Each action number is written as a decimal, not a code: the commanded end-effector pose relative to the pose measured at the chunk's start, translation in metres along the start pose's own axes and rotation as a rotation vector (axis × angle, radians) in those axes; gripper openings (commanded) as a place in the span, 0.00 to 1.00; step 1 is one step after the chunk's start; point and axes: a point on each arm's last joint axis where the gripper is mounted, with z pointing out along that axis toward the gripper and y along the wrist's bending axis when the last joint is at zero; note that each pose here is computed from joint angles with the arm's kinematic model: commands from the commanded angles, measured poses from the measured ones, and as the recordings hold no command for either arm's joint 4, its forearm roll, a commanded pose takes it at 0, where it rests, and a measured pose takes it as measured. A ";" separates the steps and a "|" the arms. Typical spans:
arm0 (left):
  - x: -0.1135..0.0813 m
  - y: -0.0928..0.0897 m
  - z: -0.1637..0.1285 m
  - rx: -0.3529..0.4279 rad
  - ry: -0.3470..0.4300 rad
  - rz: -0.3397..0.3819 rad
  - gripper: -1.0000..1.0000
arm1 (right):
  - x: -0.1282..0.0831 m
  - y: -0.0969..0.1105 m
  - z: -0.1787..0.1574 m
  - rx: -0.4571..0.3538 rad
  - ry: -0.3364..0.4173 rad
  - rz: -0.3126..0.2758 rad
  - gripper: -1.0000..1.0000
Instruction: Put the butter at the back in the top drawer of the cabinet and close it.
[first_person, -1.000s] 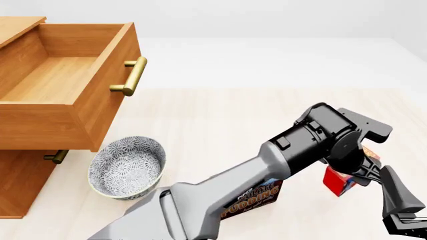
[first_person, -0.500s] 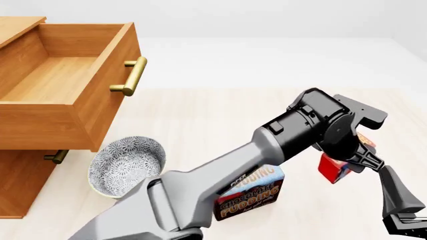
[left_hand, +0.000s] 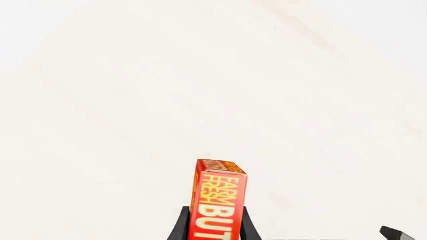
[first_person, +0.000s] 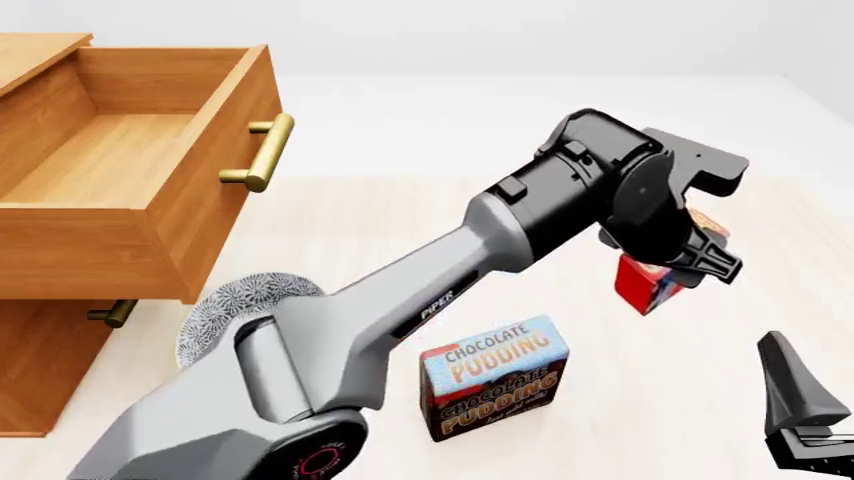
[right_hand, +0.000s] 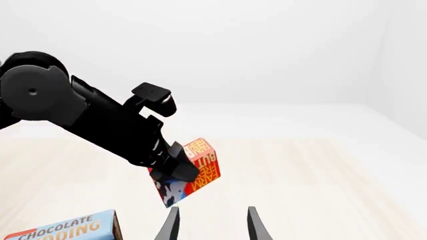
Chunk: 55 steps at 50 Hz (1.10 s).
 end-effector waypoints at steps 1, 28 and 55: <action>-0.018 0.020 -0.041 -0.020 -0.067 0.014 0.00 | 0.000 0.000 0.000 0.000 0.000 0.000 1.00; -0.030 0.062 -0.105 -0.083 -0.104 -0.025 0.00 | 0.000 0.000 0.000 0.000 0.000 0.000 1.00; -0.028 0.112 -0.162 -0.171 -0.149 -0.059 0.00 | 0.000 0.000 0.000 0.000 0.000 0.000 1.00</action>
